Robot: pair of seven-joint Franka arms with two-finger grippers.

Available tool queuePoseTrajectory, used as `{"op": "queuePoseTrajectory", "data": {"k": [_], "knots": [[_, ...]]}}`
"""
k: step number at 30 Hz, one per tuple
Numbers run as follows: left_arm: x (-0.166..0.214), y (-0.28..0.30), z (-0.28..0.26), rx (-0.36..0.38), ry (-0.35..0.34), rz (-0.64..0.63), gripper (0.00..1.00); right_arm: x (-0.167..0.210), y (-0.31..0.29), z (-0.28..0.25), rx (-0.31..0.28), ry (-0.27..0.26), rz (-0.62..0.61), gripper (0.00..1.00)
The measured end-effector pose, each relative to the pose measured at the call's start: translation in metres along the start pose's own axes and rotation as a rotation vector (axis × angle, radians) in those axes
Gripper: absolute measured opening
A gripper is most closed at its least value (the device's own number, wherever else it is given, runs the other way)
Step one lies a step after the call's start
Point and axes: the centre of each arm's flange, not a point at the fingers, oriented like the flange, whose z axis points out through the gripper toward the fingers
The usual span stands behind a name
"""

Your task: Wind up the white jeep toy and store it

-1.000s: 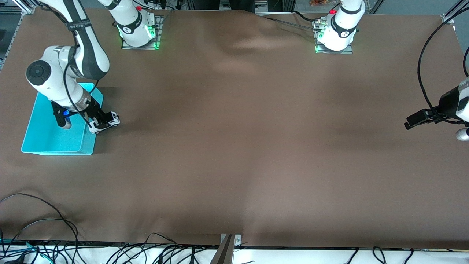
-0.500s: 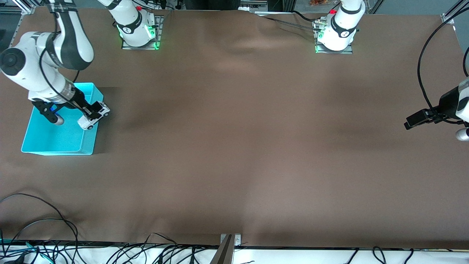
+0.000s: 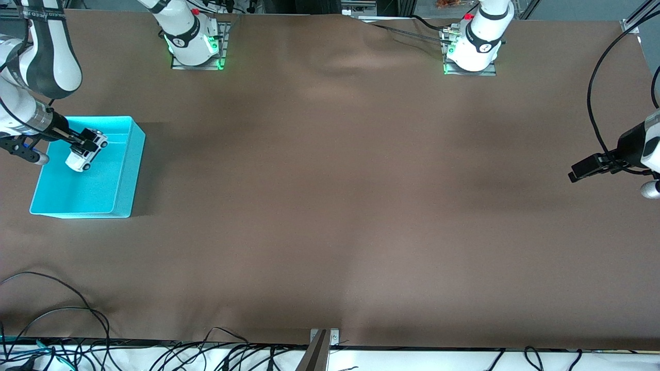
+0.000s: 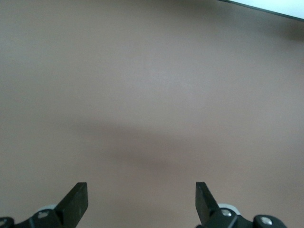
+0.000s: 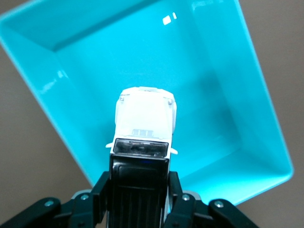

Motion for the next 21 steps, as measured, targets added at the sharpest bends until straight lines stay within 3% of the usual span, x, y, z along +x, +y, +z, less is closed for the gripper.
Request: {"op": "queuePoseTrajectory", "data": {"k": [9,15,21], "knots": [[0.001,-0.002,-0.005,-0.002,0.010,-0.003,1.00,0.005,0.016,0.053,-0.067,-0.074,-0.130,0.53],[0.002,-0.001,-0.010,-0.004,0.021,-0.001,1.00,0.012,0.019,0.096,-0.113,-0.090,-0.165,0.53],[0.000,0.004,-0.018,-0.006,0.035,0.008,1.00,0.026,0.028,0.104,-0.161,-0.084,-0.186,0.53]]}}
